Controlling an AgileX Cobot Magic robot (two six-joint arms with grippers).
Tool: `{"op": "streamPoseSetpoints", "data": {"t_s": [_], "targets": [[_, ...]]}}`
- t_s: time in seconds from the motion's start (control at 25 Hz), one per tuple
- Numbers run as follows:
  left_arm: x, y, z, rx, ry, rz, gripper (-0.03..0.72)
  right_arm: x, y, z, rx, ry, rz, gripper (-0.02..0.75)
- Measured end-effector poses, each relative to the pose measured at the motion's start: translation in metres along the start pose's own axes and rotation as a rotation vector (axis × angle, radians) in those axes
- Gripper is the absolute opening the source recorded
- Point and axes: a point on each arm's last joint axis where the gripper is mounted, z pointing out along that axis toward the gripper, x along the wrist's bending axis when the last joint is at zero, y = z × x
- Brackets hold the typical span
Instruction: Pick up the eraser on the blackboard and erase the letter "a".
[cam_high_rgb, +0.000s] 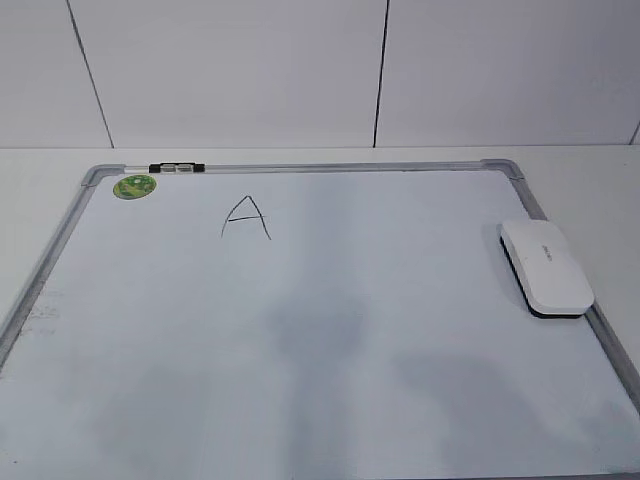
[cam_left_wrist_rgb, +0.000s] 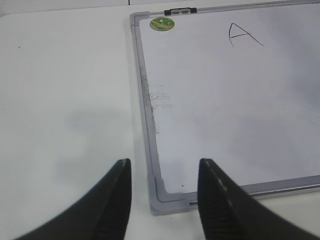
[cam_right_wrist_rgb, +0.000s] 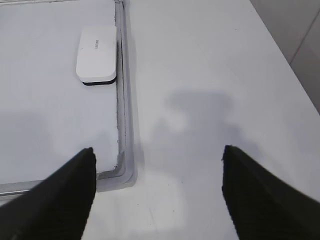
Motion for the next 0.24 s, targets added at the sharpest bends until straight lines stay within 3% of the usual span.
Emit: {"op": "streamPoseSetpoints", "data": {"t_s": [0.24], "targets": [[0.0000,0.0000,0.0000,0.000,0.000,0.000,0.322,0.0000,0.0000,0.0000,0.000,0.000,0.000,0.594]]}}
